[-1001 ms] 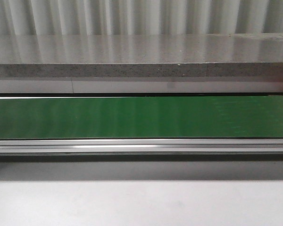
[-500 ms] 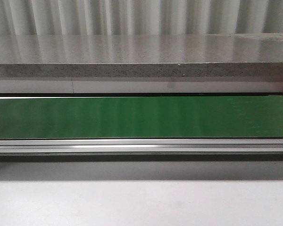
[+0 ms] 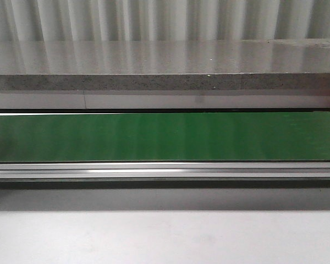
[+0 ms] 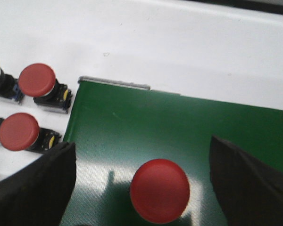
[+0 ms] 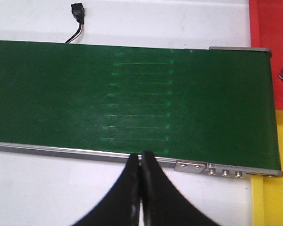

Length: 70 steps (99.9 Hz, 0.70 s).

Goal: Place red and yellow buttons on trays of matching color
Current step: 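Set the red button on the belt and open the left gripper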

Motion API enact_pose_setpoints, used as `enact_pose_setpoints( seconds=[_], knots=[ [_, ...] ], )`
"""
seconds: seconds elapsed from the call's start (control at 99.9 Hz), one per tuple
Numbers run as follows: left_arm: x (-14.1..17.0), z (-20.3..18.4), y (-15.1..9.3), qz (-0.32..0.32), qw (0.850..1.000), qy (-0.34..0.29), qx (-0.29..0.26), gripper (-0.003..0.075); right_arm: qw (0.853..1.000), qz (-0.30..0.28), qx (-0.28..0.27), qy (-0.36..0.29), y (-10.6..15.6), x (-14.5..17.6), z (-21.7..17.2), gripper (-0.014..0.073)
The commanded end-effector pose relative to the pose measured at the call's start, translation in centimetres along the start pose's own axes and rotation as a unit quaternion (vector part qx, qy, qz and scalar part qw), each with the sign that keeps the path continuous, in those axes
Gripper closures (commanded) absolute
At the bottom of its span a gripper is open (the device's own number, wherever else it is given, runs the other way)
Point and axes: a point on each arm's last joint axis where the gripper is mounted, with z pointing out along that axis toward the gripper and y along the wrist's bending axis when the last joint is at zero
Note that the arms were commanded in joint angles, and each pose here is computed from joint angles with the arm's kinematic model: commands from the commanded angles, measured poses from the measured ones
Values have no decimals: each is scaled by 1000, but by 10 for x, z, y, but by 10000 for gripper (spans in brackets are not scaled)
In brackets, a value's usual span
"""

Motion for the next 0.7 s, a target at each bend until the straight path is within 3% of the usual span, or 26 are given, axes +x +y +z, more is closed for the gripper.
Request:
enact_pose_setpoints(
  seconds=[0.0, 0.14, 0.3, 0.69],
  knots=[
    [-18, -32, -3, -4, 997, -74, 26, 164, 999, -5, 0, -38, 1, -11, -7, 662],
    [-18, -51, 4, -15, 996, -89, 20, 164, 999, -5, 0, -38, 1, -11, -7, 662],
    [-17, -52, 28, -39, 997, -68, -28, 164, 999, -5, 0, -38, 1, -11, -7, 662],
    [17, -15, 105, -149, 979, -4, -138, 164, 999, -5, 0, -38, 1, -11, -7, 662]
  ],
)
